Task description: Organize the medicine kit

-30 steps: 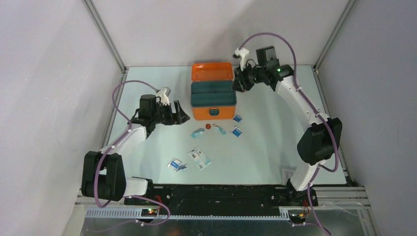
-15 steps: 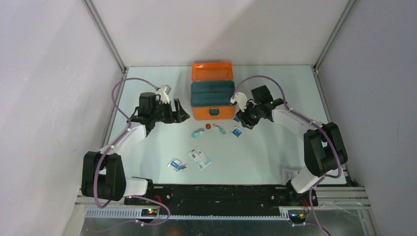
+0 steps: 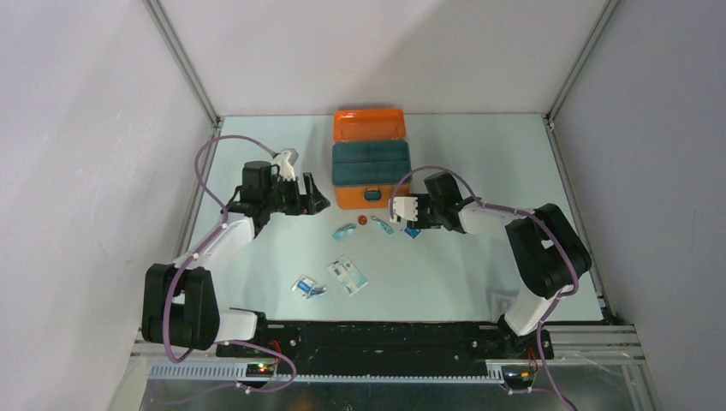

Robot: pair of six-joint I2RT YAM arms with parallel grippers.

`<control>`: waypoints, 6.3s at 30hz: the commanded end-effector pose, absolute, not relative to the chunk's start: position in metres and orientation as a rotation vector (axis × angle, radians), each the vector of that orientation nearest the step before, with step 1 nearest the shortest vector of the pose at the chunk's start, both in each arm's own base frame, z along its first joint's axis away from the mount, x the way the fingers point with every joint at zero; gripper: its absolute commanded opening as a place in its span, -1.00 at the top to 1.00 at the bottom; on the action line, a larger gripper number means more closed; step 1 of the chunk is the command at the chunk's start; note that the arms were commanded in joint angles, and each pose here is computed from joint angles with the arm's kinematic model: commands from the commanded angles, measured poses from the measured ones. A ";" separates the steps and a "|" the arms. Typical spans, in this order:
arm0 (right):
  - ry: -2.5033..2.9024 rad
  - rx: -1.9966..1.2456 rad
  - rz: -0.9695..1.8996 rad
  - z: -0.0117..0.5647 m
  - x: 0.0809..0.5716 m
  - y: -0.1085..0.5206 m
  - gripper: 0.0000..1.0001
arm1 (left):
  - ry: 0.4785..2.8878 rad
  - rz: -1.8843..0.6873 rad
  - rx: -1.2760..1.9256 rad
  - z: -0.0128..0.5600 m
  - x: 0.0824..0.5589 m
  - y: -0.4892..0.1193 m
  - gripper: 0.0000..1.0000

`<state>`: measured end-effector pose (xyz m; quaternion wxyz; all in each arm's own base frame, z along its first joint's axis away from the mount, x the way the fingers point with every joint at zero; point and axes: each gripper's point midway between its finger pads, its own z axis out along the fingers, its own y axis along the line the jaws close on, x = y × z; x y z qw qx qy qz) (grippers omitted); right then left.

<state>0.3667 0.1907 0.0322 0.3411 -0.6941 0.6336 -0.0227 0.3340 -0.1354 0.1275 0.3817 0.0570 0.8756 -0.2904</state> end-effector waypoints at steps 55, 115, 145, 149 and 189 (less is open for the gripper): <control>1.754 -1.211 0.073 0.194 0.399 0.310 1.00 | 2.132 -0.694 0.179 0.159 0.340 -0.126 -0.78; 1.931 -1.647 0.521 0.048 0.342 0.233 -0.07 | 2.158 -0.769 0.177 0.153 0.342 -0.136 -0.76; 2.114 -1.715 0.472 0.012 0.351 0.220 0.19 | 2.166 -0.761 0.174 0.149 0.342 -0.134 -0.76; 2.151 -1.751 0.476 0.006 0.341 0.216 0.32 | 2.167 -0.761 0.172 0.149 0.342 -0.134 -0.76; 1.767 -0.830 0.627 0.269 0.412 0.295 1.00 | 2.141 -0.733 0.177 0.156 0.342 -0.131 -0.77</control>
